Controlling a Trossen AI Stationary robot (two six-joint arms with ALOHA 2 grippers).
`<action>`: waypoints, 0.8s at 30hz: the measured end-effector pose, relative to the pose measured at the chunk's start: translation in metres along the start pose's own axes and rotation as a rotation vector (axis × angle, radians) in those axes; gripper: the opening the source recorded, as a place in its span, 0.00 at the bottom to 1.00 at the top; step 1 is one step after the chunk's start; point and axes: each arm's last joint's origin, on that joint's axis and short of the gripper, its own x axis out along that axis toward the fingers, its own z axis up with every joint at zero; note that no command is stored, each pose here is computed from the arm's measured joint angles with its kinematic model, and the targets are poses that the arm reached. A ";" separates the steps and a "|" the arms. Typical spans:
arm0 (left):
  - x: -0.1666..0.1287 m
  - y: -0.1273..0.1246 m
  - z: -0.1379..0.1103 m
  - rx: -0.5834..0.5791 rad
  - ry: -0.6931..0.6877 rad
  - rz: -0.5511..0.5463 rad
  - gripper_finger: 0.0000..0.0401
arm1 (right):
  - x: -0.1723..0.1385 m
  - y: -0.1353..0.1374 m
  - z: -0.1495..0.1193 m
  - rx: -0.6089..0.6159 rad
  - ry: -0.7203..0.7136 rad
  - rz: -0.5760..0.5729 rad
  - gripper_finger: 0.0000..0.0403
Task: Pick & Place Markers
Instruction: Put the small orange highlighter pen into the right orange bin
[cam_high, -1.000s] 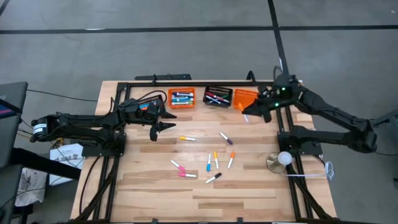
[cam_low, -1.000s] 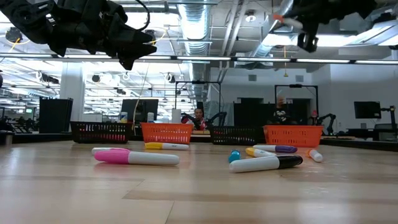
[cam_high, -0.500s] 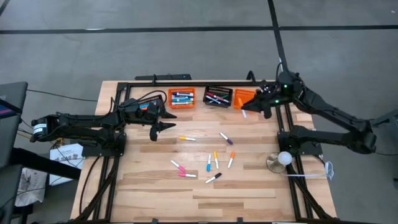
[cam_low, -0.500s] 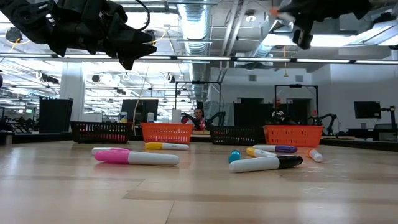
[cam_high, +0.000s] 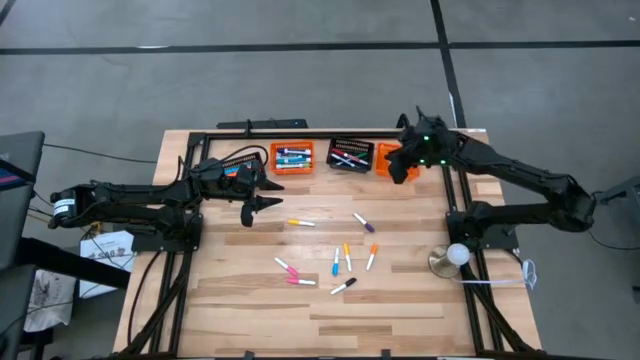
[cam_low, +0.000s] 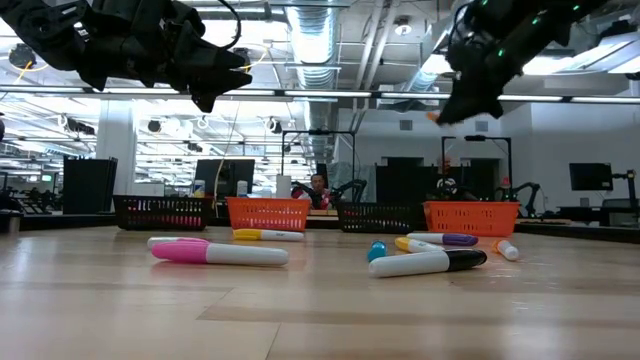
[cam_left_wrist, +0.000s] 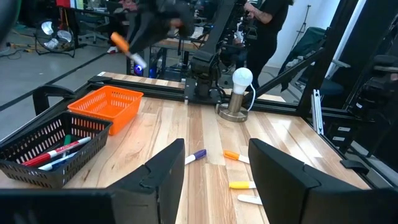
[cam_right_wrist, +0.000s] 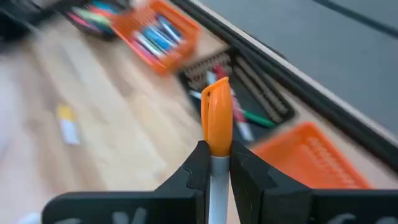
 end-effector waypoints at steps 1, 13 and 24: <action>0.000 0.000 0.000 0.000 0.000 0.000 0.44 | 0.005 -0.001 -0.001 -0.023 0.022 -0.031 0.08; 0.000 0.000 0.000 0.000 0.000 0.000 0.44 | 0.053 -0.020 -0.018 -0.216 0.292 -0.302 0.09; 0.000 0.000 0.000 0.001 -0.003 0.000 0.44 | 0.066 -0.046 -0.025 -0.261 0.400 -0.331 0.10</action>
